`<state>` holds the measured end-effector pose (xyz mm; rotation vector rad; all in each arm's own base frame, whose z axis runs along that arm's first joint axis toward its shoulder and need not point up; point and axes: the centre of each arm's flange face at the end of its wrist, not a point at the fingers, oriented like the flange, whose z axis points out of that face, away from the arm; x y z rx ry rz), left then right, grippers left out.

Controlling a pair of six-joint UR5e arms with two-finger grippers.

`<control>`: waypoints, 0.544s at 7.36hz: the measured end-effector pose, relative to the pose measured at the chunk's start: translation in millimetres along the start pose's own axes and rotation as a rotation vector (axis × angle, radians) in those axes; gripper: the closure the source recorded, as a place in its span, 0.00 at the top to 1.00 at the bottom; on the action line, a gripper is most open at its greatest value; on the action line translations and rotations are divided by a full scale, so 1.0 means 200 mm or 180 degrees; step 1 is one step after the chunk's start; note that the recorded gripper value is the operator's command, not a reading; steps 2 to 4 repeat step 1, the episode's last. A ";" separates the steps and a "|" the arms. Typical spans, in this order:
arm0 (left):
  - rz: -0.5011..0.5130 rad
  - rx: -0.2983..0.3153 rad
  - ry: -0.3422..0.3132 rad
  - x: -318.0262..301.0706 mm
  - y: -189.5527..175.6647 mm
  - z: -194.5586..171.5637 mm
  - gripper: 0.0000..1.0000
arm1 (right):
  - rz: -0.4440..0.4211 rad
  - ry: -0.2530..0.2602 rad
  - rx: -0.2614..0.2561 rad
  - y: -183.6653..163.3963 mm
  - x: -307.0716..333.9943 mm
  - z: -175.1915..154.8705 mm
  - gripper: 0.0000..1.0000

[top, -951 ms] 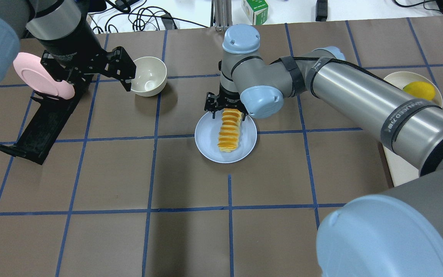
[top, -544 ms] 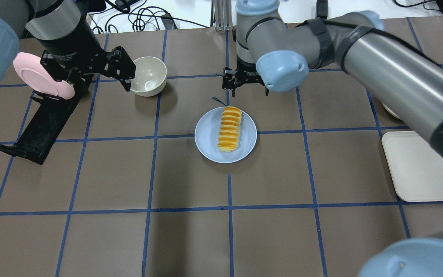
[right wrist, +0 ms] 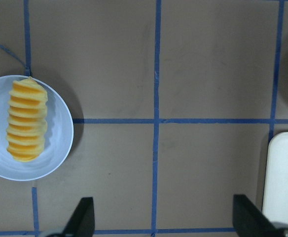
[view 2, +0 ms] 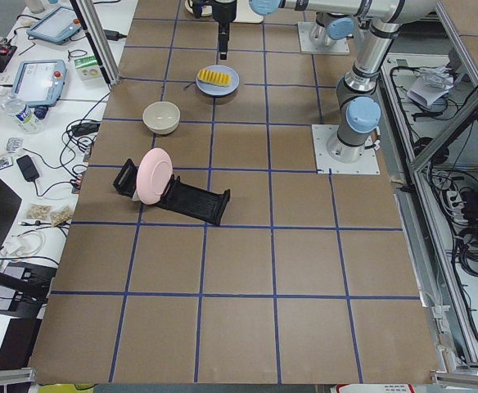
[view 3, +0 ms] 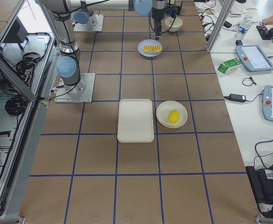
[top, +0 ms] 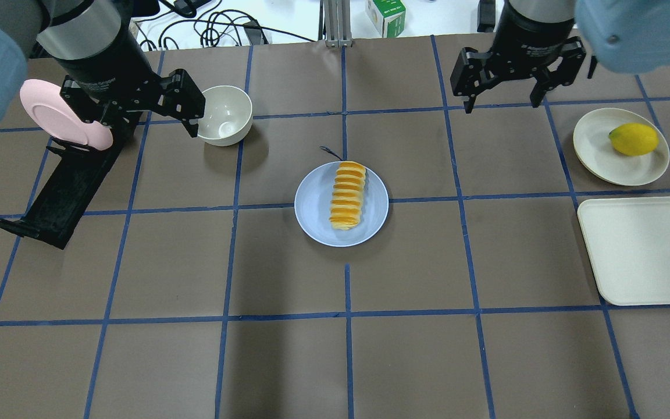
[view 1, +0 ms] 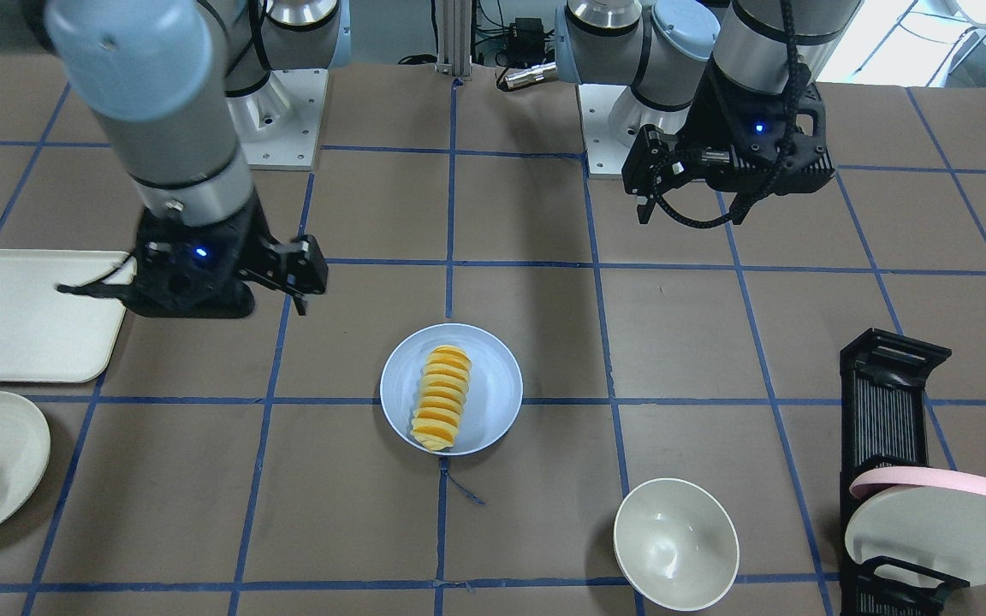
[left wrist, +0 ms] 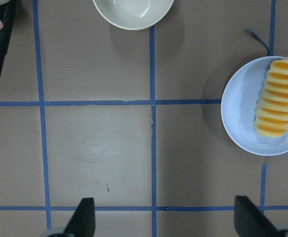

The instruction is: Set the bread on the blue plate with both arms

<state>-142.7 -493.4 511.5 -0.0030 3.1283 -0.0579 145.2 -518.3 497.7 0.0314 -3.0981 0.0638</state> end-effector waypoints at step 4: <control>0.0001 0.0005 0.0008 0.00 0.00 0.00 1.00 | -0.0005 -0.0008 0.0049 0.10 0.02 -0.03 1.00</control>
